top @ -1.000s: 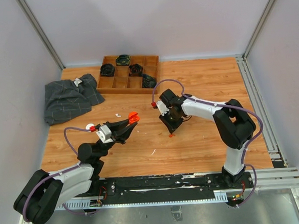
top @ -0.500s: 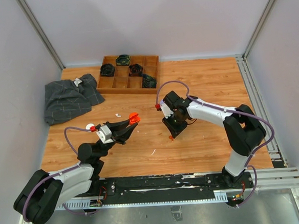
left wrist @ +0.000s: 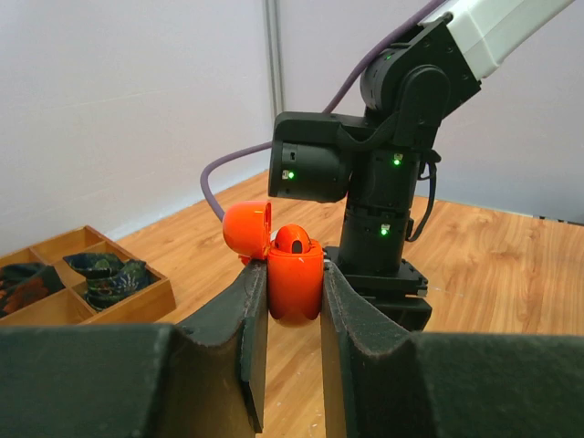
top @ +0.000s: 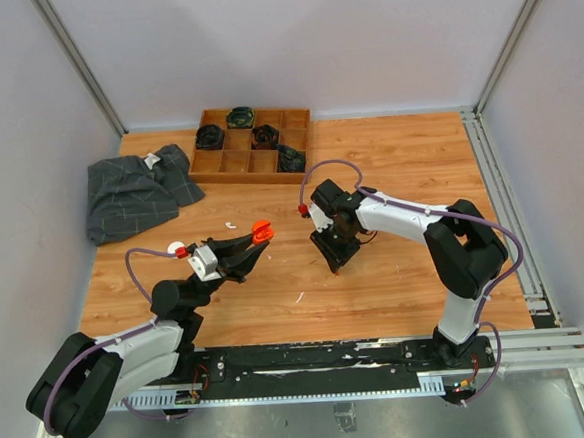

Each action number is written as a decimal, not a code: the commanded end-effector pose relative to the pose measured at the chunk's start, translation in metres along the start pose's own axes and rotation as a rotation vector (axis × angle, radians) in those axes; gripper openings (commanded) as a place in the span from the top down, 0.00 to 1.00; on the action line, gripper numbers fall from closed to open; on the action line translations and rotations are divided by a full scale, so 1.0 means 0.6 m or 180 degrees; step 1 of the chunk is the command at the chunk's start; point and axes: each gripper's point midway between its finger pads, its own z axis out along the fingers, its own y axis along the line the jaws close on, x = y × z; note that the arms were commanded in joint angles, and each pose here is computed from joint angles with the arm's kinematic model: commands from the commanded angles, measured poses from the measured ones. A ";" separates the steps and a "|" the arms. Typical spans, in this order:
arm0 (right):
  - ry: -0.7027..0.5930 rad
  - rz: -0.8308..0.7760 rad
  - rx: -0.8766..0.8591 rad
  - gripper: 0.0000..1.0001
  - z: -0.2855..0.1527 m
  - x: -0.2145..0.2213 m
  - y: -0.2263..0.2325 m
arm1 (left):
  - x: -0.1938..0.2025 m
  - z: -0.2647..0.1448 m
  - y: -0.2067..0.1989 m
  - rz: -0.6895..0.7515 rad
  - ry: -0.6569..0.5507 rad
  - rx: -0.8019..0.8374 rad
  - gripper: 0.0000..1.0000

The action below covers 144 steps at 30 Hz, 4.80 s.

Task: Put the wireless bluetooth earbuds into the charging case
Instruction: Adjust the earbud at the center of the board, then pick up the earbud from the center of the board, then place the earbud in the charging case.

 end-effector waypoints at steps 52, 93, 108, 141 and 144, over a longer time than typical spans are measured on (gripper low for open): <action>-0.2315 -0.1049 0.0532 0.94 -0.316 -0.157 0.097 | -0.063 -0.011 -0.035 -0.0094 -0.0450 0.0250 1.00; -0.3938 -0.2486 -0.0637 0.93 -0.383 -0.174 0.343 | -0.145 -0.004 -0.069 -0.0213 -0.0948 0.0622 1.00; -0.3930 -0.2478 -0.0671 0.93 -0.359 -0.173 0.343 | -0.162 -0.009 -0.069 -0.0262 -0.1068 0.0594 1.00; -0.3838 -0.2610 -0.0566 0.69 -0.331 -0.158 0.325 | -0.182 -0.019 -0.073 -0.0370 -0.1192 0.0596 1.00; -0.3877 -0.2560 -0.0571 0.60 -0.340 -0.157 0.325 | -0.176 -0.019 -0.072 -0.0365 -0.1159 0.0571 1.00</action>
